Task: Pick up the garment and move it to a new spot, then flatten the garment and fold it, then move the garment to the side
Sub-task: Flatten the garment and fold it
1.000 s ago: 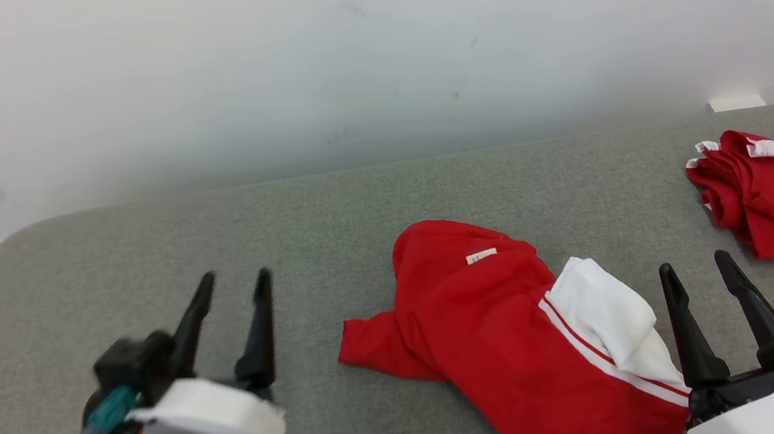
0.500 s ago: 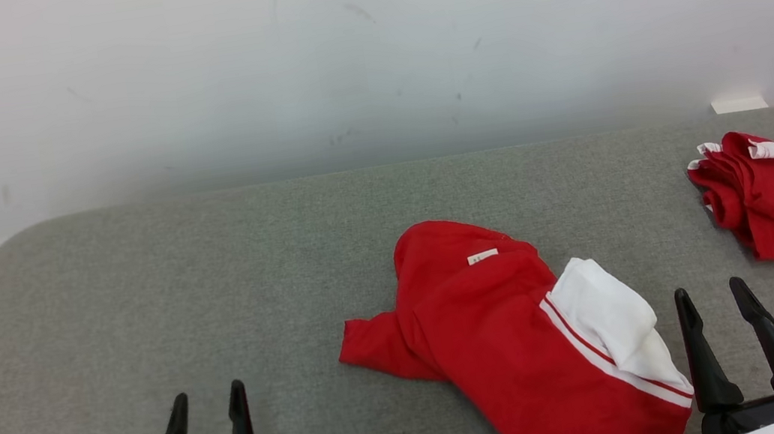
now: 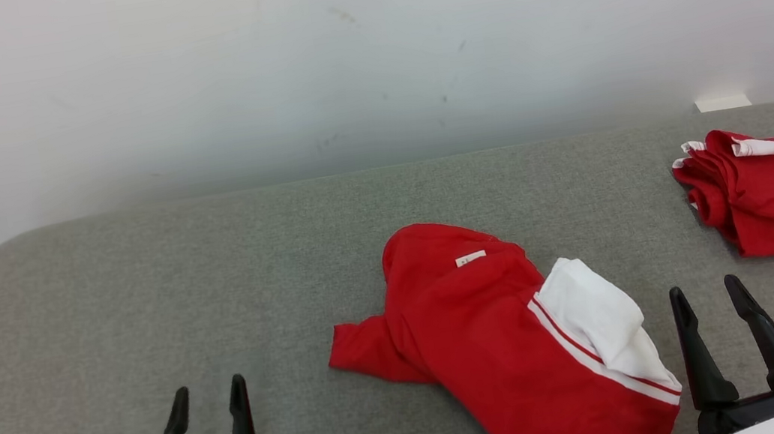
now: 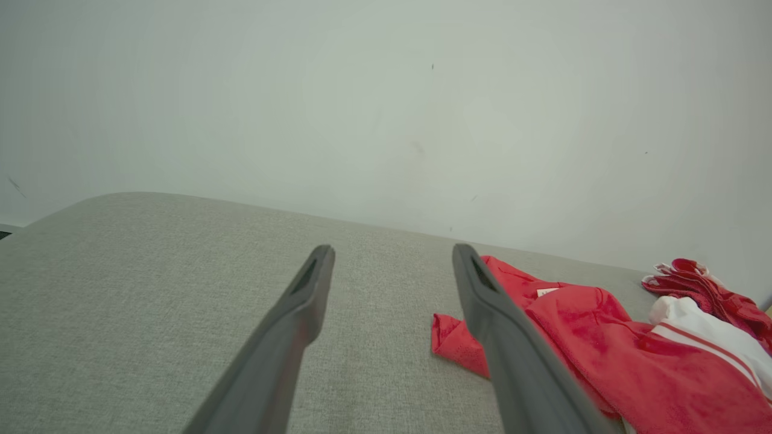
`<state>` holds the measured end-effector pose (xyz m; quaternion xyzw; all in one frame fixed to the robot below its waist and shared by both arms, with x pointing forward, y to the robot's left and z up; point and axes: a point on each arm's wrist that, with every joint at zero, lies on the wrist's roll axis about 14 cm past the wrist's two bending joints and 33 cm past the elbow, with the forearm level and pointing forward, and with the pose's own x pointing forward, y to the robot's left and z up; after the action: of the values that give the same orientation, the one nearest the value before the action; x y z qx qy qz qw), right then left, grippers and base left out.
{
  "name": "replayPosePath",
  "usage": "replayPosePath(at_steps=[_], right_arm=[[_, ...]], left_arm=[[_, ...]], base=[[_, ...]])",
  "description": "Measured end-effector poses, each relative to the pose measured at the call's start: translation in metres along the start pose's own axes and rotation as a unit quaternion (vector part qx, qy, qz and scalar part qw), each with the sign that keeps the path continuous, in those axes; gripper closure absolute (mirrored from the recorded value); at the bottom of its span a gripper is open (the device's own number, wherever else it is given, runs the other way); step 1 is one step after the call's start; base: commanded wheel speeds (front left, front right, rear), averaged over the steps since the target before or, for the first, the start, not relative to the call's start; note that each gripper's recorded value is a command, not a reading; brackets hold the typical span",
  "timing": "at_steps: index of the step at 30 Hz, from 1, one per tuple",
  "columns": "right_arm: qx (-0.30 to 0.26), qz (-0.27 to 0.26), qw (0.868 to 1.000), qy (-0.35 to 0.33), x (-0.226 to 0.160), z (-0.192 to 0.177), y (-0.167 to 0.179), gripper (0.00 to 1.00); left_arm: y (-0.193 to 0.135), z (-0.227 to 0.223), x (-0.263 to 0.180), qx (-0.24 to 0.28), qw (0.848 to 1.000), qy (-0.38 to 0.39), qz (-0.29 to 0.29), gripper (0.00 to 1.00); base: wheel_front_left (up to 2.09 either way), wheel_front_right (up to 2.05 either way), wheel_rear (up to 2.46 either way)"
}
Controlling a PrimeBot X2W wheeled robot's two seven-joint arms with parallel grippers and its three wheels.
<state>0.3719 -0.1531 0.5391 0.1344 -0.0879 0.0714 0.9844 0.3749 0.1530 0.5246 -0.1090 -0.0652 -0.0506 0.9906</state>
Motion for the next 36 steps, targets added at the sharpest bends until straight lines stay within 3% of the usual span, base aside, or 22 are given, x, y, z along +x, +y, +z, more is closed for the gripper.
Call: replayPosePath(at_steps=[9,14,19,25,29,30,31,32,36], right_arm=[[-0.015,0.018,1.0,0.015,0.004,-0.007,0.003,0.0],[-0.007,0.025,0.997,0.076,0.018,-0.029,-0.001,0.0],[0.02,0.025,0.986,0.163,0.026,-0.061,-0.002,0.0],[0.05,0.036,0.962,0.268,0.024,-0.102,0.008,0.0],[0.05,0.054,0.954,0.29,0.029,-0.112,0.017,0.01],[0.052,0.061,0.954,0.29,0.03,-0.113,0.022,0.19],[0.053,0.066,0.955,0.286,0.032,-0.112,0.024,0.64],[0.053,0.069,0.956,0.281,0.034,-0.111,0.026,1.0],[0.06,0.077,0.954,0.285,0.035,-0.112,0.029,1.0]], left_arm=[[-0.006,-0.003,0.003,0.0,1.0,0.002,-0.011,0.0],[-0.004,-0.003,0.004,-0.001,1.0,0.003,-0.011,0.0],[0.005,-0.007,0.0,0.0,1.0,0.009,0.002,0.0],[0.012,-0.005,0.002,0.001,1.0,0.006,0.013,0.0],[0.018,-0.004,0.002,-0.002,1.0,0.004,0.022,0.0],[0.02,-0.004,0.001,-0.002,1.0,0.004,0.025,0.0],[0.021,-0.004,0.001,-0.003,1.0,0.005,0.028,0.0],[0.023,-0.005,0.0,-0.003,1.0,0.006,0.031,0.0],[0.026,-0.006,-0.002,-0.005,0.999,0.008,0.036,0.0]], base=[[0.0,0.0,0.0],[0.0,0.0,0.0],[0.0,0.0,0.0],[0.0,0.0,0.0],[0.0,0.0,0.0],[0.0,0.0,0.0],[0.0,0.0,0.0],[0.0,0.0,0.0],[0.0,0.0,0.0]])
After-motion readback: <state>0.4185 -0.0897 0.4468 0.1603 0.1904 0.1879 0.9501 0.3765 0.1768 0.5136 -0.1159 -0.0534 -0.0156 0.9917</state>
